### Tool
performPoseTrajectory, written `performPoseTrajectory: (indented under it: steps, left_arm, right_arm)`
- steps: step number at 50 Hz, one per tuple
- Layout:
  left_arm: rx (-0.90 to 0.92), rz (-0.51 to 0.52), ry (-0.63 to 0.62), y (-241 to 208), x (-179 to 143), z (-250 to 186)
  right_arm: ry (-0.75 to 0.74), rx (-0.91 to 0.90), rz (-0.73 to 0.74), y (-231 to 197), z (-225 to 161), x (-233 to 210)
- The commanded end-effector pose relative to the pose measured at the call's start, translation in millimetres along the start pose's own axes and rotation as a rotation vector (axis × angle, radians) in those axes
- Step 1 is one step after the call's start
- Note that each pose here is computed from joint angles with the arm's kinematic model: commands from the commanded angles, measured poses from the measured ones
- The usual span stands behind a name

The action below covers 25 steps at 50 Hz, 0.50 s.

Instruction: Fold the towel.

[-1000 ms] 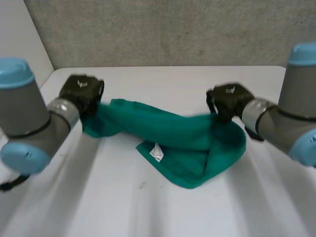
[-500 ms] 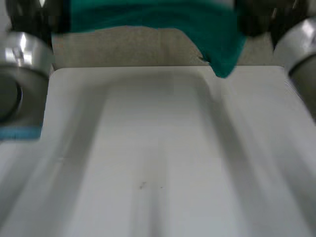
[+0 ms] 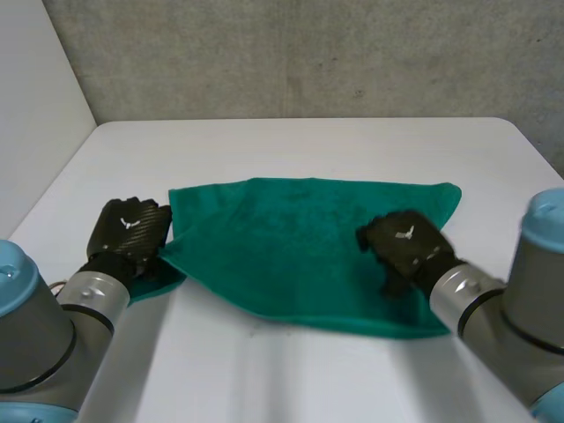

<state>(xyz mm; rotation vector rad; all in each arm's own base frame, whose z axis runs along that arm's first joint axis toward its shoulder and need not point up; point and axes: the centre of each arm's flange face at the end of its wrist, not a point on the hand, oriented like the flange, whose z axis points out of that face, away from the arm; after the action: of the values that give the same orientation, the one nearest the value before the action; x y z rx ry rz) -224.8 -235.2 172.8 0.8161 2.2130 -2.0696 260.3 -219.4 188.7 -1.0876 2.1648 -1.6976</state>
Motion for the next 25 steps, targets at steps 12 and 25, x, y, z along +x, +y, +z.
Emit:
performPoseTrajectory:
  steps: [12, 25]
  left_arm:
    - [0.013, -0.012, -0.009, -10.4, -4.6, -11.7]
    - [0.053, -0.012, -0.035, -22.6, -12.7, -0.9]
  right_arm:
    - [0.035, -0.109, -0.056, -9.1, 4.7, 83.6]
    - [0.062, -0.262, 0.1, 39.6, -18.8, 84.0]
